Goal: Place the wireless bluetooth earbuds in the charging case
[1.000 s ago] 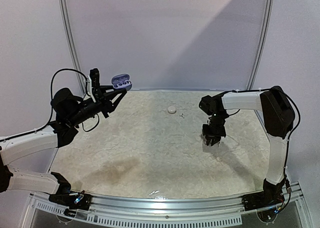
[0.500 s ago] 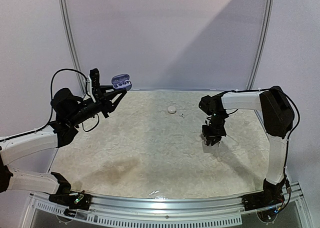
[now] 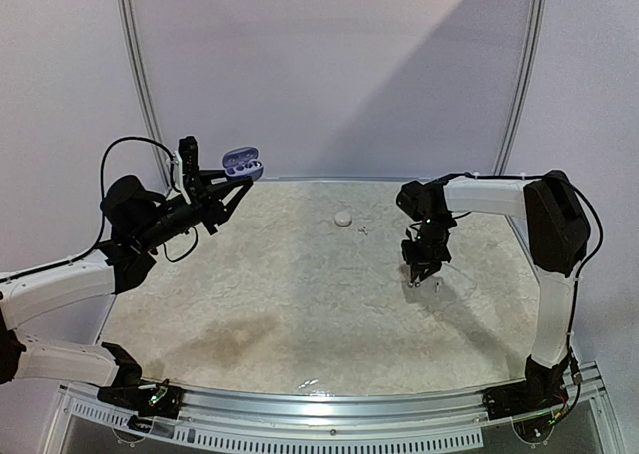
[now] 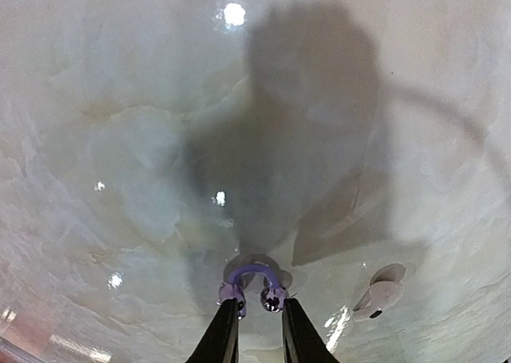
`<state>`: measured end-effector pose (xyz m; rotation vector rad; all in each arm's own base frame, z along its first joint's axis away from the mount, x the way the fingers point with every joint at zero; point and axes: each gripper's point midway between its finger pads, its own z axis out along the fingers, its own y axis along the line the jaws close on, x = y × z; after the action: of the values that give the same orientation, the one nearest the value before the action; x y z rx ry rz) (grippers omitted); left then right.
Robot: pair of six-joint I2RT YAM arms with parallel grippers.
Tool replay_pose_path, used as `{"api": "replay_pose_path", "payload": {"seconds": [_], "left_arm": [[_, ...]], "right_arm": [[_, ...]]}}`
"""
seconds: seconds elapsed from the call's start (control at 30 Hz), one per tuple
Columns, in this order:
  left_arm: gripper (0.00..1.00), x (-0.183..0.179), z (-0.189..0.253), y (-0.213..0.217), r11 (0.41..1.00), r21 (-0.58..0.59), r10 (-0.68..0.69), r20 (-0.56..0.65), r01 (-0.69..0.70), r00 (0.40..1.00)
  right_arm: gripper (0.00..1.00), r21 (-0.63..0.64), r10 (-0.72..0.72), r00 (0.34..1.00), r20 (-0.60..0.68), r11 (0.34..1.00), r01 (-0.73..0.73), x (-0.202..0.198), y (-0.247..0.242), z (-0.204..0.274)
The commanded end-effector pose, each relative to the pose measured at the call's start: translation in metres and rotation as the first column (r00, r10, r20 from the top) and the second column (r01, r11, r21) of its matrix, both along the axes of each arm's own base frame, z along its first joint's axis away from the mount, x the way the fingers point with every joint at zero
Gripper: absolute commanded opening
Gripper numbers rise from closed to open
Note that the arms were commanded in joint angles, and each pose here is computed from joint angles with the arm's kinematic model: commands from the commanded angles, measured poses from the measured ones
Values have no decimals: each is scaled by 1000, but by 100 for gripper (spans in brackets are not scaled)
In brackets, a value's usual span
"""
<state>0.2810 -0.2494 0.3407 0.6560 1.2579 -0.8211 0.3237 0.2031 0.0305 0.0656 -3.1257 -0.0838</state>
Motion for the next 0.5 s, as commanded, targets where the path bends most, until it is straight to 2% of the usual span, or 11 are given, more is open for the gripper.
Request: {"api": "replay_pose_path", "payload": {"seconds": [0.0, 0.47], "left_arm": [[0, 1, -1, 6, 1000, 4, 21, 12, -21, 1000], [0, 1, -3, 6, 1000, 6, 21, 9, -21, 1000]], "right_arm": [[20, -22, 9, 1000, 5, 1000, -9, 7, -6, -1], [18, -14, -11, 1000, -14, 1000, 11, 0, -9, -2]]}}
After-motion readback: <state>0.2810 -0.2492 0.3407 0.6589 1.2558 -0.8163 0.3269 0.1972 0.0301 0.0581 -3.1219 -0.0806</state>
